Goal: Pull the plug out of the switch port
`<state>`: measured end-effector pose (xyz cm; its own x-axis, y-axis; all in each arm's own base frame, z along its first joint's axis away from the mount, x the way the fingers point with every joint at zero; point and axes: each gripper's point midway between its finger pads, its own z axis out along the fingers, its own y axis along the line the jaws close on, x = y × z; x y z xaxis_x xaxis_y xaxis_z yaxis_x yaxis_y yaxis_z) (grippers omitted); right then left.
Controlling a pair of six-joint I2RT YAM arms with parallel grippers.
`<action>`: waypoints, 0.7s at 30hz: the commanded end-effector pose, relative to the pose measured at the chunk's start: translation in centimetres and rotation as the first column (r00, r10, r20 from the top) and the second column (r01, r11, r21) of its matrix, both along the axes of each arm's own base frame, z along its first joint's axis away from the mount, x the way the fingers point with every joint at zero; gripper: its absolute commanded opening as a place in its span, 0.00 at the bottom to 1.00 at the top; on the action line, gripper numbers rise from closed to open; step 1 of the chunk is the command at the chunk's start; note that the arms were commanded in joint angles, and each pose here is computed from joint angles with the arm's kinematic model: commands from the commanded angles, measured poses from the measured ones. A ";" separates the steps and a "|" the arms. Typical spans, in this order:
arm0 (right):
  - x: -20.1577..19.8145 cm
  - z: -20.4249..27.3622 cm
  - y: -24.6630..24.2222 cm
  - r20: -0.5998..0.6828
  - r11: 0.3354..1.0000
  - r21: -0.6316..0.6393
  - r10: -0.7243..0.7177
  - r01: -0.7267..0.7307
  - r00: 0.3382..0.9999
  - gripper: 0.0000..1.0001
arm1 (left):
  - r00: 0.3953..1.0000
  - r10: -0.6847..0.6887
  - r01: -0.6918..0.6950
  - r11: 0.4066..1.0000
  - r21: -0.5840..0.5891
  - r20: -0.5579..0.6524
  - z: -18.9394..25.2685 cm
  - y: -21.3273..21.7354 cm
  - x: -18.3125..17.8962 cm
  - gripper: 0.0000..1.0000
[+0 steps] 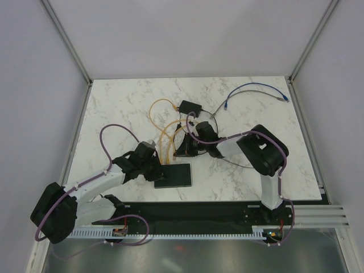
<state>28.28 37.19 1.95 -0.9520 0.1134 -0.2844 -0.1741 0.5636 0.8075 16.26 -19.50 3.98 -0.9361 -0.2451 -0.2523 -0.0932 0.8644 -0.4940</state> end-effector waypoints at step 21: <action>-8.0 26.5 -6.6 0.495 0.977 0.102 0.113 -0.186 0.862 0.00 | 0.995 -0.013 0.017 0.999 -0.042 0.096 1.9 0.4 -0.1 0.22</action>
